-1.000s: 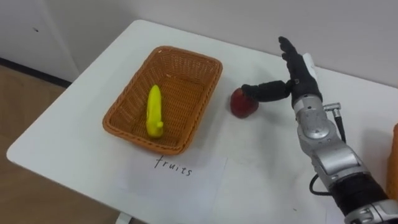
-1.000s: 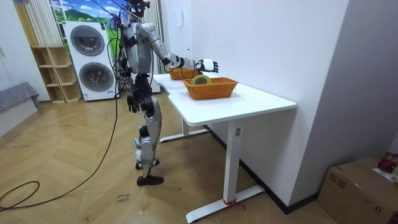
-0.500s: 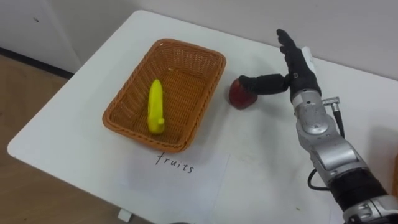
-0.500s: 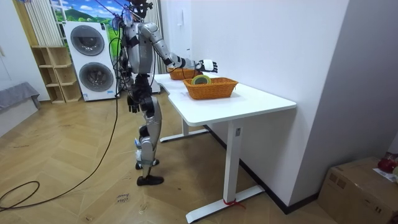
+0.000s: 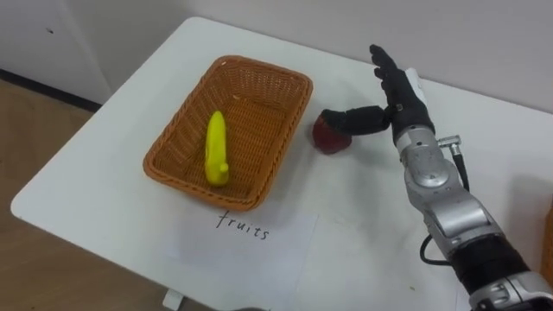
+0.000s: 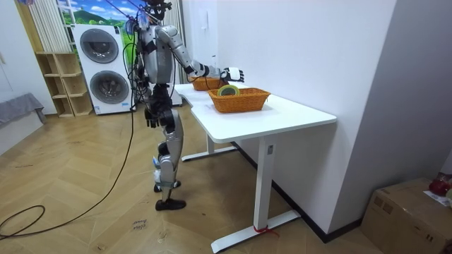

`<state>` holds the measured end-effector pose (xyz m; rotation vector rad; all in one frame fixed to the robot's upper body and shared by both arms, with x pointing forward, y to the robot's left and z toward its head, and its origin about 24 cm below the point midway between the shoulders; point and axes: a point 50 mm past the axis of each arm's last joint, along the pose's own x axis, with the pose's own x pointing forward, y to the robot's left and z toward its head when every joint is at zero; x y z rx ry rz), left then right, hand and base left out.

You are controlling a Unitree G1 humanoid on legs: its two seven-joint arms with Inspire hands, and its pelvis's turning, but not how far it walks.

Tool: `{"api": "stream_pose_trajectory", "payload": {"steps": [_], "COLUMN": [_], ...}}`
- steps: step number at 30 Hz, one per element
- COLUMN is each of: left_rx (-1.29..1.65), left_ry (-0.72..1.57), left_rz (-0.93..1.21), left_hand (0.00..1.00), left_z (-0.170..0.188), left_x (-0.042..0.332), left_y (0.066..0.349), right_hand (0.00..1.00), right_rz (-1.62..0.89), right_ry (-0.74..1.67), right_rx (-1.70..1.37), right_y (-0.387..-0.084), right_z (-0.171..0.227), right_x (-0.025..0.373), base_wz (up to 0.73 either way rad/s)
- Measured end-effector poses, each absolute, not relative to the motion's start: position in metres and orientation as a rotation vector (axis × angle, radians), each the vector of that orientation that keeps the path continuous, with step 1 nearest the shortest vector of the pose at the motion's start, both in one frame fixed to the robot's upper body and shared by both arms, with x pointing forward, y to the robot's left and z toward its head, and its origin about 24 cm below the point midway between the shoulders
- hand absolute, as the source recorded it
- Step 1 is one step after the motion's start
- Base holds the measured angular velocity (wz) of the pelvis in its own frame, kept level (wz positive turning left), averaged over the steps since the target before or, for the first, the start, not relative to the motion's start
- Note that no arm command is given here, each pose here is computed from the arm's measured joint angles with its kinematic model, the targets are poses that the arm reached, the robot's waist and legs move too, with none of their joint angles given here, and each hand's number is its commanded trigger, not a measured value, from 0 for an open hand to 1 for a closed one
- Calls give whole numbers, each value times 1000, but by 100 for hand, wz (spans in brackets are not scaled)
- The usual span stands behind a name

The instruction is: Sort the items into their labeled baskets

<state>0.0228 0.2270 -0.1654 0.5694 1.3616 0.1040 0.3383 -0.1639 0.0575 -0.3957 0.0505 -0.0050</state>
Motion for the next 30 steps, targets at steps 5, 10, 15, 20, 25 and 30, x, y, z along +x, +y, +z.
{"api": "stream_pose_trajectory", "payload": {"steps": [5,10,15,20,25,30], "left_rx": [575,575,576,577,578,586], "left_ry": [1362,1362,1356,1350,1346,1350], "left_rz": [111,115,117,122,125,134], "left_hand": [0,0,0,0,0,0], "left_z": [-165,-165,-165,-164,-164,-164], "left_x": [21,20,20,19,18,14], "left_y": [228,228,228,229,229,229], "right_hand": [0,0,0,0,0,0], "right_rz": [12,16,35,49,54,57], "right_ry": [52,52,48,50,51,51], "right_rx": [-405,-407,-405,-405,-404,-404], "right_y": [-163,-163,-161,-160,-160,-160], "right_z": [57,57,59,58,58,58], "right_x": [338,338,338,338,338,338], "base_wz": [0,0,0,-1,-2,0]}}
